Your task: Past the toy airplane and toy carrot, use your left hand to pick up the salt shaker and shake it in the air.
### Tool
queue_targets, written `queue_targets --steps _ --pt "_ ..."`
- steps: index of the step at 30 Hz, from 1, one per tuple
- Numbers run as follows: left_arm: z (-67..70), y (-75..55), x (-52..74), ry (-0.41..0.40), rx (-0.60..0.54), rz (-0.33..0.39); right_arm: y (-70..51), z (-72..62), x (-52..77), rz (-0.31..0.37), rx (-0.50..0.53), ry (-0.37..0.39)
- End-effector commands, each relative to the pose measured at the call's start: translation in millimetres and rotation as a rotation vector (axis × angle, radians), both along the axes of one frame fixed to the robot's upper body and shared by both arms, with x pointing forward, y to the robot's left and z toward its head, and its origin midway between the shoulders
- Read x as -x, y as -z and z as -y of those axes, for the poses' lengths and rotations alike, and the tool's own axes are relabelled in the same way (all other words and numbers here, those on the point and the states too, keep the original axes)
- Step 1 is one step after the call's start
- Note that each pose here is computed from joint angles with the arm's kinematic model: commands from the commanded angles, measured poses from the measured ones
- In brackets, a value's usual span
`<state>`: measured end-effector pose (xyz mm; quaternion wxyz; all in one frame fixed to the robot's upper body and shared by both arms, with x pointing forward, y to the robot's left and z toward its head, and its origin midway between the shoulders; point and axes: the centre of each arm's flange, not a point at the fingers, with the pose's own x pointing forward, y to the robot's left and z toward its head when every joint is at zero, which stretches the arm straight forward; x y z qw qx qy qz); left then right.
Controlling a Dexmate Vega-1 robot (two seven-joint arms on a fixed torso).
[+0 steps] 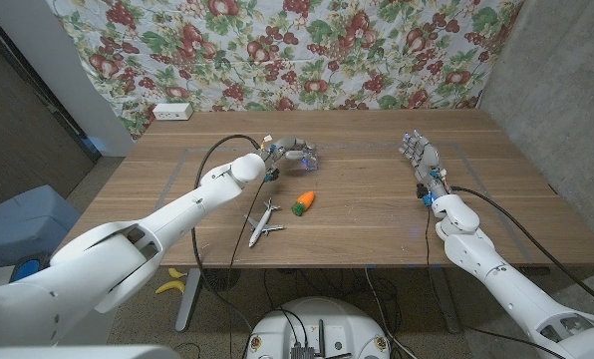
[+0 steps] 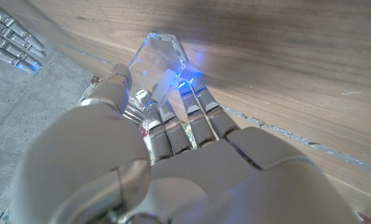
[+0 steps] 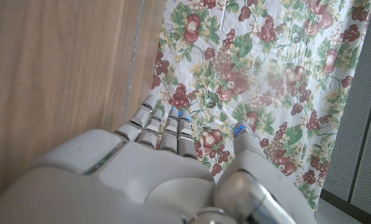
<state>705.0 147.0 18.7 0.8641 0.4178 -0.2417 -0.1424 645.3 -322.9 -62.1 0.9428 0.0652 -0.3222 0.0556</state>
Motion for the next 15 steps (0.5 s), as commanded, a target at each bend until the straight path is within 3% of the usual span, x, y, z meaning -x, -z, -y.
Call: queue_targets --steps 1,15 --pt "-2.1 0.8 -1.1 -0.023 0.041 0.012 0.1 -1.4 -0.4 -0.003 0.005 0.003" --pt "-7.7 1.8 2.1 -0.005 0.144 0.006 -1.0 -3.5 -0.2 -0.004 0.008 0.003"
